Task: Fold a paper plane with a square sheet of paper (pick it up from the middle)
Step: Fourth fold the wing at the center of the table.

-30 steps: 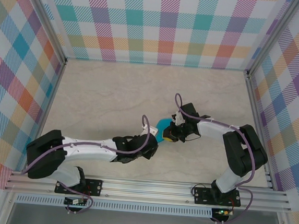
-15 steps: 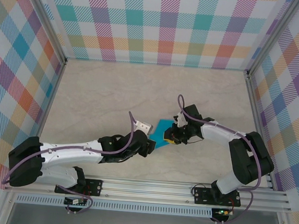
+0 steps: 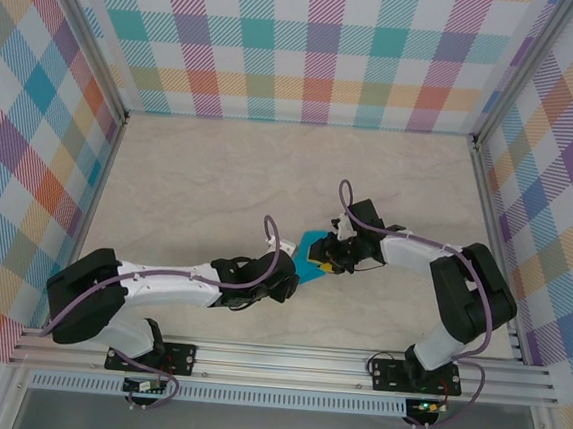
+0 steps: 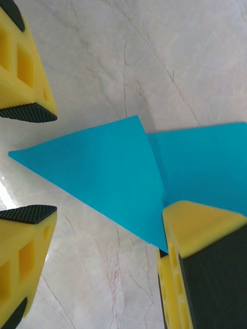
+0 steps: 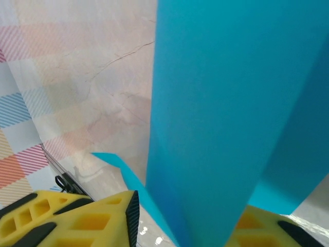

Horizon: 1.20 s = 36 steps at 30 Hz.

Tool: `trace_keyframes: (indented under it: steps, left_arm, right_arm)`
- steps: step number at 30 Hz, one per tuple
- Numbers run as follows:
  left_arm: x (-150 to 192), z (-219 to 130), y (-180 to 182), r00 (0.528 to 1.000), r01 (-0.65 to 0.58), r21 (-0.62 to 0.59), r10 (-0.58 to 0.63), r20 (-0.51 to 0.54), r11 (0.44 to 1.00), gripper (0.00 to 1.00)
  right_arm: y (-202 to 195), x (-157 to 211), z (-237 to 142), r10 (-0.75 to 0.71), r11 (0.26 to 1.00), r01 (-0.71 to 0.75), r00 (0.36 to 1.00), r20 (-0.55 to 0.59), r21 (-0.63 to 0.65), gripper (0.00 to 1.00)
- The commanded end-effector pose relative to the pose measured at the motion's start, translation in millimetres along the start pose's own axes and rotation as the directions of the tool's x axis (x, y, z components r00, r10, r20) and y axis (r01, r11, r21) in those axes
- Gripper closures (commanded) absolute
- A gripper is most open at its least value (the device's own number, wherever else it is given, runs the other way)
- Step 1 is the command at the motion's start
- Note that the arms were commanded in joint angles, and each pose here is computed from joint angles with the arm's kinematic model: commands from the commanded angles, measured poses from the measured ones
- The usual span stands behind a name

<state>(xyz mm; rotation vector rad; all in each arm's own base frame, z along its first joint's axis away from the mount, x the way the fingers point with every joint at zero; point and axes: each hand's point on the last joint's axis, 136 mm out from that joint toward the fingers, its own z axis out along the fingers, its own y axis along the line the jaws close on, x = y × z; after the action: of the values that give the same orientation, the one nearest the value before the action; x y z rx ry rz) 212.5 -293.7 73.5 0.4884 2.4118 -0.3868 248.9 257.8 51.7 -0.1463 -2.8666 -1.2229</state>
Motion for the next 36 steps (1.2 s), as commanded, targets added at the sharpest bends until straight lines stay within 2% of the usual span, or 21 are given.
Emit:
trace_keyframes:
  steps: [1, 6, 15, 20, 28, 36]
  left_arm:
    - [-7.0, 2.8, -10.0, 0.999, -0.046, 0.025, 0.046, -0.022, 0.999, 0.50]
    - [-2.7, 10.8, -15.1, 0.995, -0.080, 0.029, 0.082, -0.055, 0.996, 0.48]
    - [8.7, 28.8, -9.2, 0.984, -0.152, -0.074, 0.144, -0.105, 0.986, 0.47]
    - [9.6, 34.7, -10.3, 0.979, -0.182, -0.116, 0.169, -0.111, 0.976, 0.52]
    - [5.9, 32.3, -10.2, 0.983, -0.174, -0.156, 0.164, -0.079, 0.972, 0.67]
    - [9.4, 31.2, -7.2, 0.986, -0.162, -0.203, 0.150, -0.073, 0.966, 0.70]
  right_arm:
    - [12.1, -10.9, 1.2, -0.011, 1.000, 0.012, 1.000, 0.021, -0.022, 0.73]
    - [12.5, -10.2, 0.6, -0.011, 1.000, 0.011, 1.000, 0.015, -0.019, 0.83]
    - [15.2, -10.6, -0.5, -0.013, 1.000, 0.014, 1.000, 0.011, -0.022, 0.87]
    - [15.8, -10.8, -1.5, -0.010, 1.000, 0.011, 1.000, 0.009, -0.016, 0.87]
    - [13.2, -10.4, -0.7, -0.008, 1.000, 0.008, 1.000, 0.008, -0.006, 0.87]
    - [13.0, -10.7, -0.5, -0.004, 1.000, 0.004, 1.000, 0.008, -0.005, 0.86]
